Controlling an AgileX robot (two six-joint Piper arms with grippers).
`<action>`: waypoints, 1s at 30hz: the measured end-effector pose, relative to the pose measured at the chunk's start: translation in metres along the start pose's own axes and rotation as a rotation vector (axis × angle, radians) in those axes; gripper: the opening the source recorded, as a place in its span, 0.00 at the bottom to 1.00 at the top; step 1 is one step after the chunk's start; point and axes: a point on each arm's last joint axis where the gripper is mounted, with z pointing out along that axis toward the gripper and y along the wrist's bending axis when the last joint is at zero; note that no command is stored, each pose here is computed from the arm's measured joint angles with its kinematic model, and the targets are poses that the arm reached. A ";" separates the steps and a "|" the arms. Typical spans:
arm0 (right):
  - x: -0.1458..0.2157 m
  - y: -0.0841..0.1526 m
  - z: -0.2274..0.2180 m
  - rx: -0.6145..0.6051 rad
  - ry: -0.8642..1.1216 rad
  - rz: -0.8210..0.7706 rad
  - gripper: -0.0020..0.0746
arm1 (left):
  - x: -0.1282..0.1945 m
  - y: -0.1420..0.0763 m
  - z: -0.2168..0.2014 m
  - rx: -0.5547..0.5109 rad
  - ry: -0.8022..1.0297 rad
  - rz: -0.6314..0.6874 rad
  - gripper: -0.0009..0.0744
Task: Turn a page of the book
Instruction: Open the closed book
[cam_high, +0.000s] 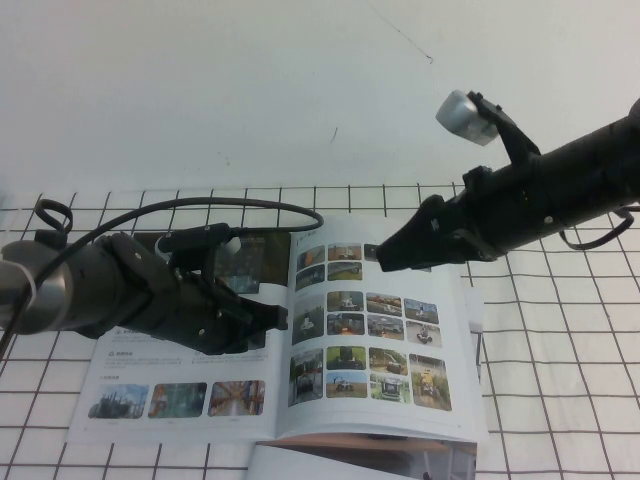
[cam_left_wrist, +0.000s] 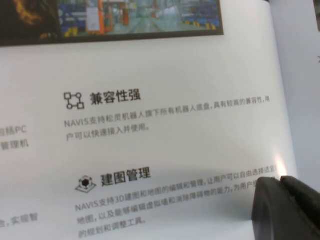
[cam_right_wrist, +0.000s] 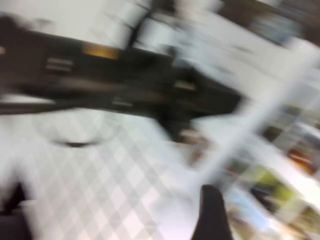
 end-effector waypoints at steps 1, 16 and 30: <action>0.001 -0.005 0.000 0.060 0.015 0.008 0.63 | 0.000 0.000 0.000 0.000 0.000 0.000 0.01; 0.035 -0.085 0.054 0.190 0.202 0.215 0.63 | 0.000 0.000 0.000 0.000 0.000 0.017 0.01; 0.043 -0.109 0.038 0.262 0.231 0.320 0.63 | 0.000 0.000 0.000 0.002 0.003 0.021 0.01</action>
